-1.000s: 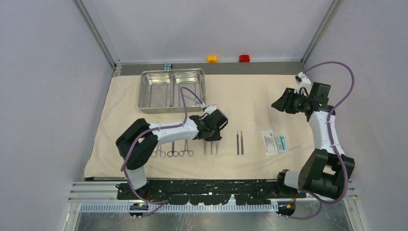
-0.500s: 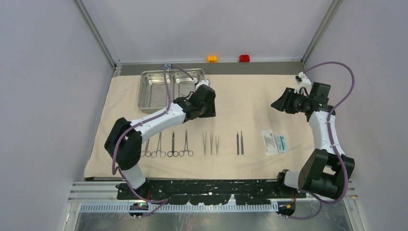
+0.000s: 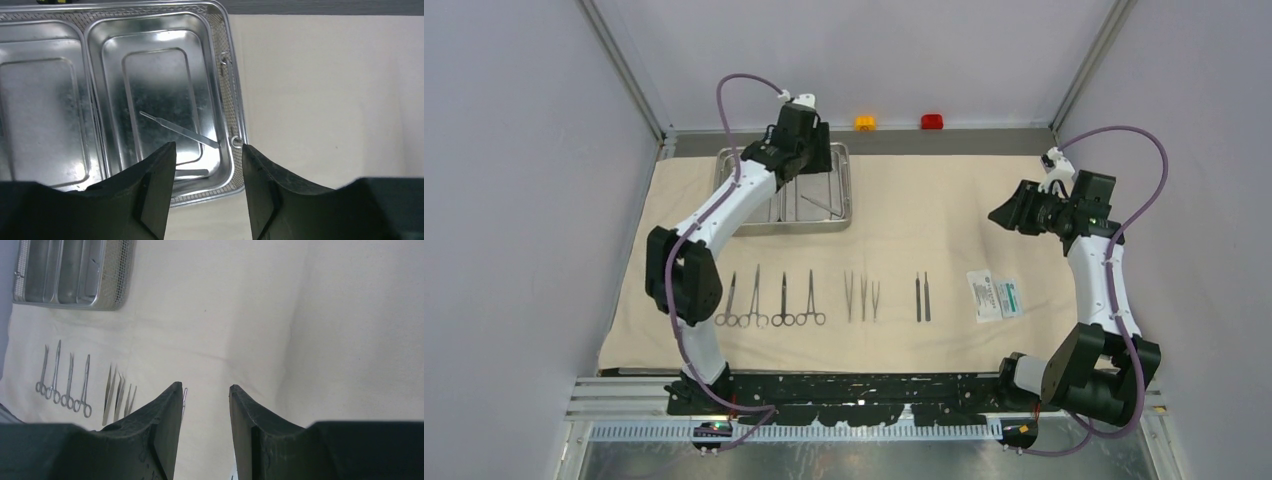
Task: Open and lay out the surgical kit
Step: Adjust the medical item in the container.
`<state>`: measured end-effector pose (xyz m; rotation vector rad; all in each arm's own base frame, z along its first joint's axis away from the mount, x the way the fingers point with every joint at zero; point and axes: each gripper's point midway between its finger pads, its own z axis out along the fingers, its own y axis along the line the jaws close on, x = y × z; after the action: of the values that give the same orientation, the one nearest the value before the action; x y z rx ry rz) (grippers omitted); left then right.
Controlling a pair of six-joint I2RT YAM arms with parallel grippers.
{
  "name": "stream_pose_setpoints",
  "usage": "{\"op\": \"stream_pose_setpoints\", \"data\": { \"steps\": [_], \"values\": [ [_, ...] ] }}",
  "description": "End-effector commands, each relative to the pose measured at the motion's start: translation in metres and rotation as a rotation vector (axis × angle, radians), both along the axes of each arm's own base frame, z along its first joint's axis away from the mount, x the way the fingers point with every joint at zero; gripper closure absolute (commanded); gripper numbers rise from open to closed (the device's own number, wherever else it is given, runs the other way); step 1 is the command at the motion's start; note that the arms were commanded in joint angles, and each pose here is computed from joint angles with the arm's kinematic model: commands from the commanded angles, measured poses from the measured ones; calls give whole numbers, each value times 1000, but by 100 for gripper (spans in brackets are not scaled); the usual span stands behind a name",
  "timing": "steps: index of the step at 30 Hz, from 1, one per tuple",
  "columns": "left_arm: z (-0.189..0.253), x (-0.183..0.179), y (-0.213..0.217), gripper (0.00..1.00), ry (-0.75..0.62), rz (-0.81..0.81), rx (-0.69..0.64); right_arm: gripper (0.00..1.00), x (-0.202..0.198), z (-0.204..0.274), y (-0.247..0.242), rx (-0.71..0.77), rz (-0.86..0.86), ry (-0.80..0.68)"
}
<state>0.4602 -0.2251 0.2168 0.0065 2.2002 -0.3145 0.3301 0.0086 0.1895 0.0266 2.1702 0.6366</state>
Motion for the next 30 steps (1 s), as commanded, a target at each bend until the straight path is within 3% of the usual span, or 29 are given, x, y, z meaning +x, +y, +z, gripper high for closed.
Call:
{"op": "stream_pose_setpoints", "data": {
  "steps": [1, 13, 24, 30],
  "values": [
    [-33, 23, 26, 47, 95, -42, 142, 55, 6, 19, -4, -33, 9, -56],
    [-120, 44, 44, 42, 387, -48, 168, 55, 10, -12, -13, -69, 33, 52],
    [-157, 37, 32, 44, 487, -31, 90, 55, 13, -34, -15, -56, 50, 132],
    [-148, 32, 34, 45, 459, -53, 95, 55, 15, -36, -12, -35, 61, 138]
  ]
}}
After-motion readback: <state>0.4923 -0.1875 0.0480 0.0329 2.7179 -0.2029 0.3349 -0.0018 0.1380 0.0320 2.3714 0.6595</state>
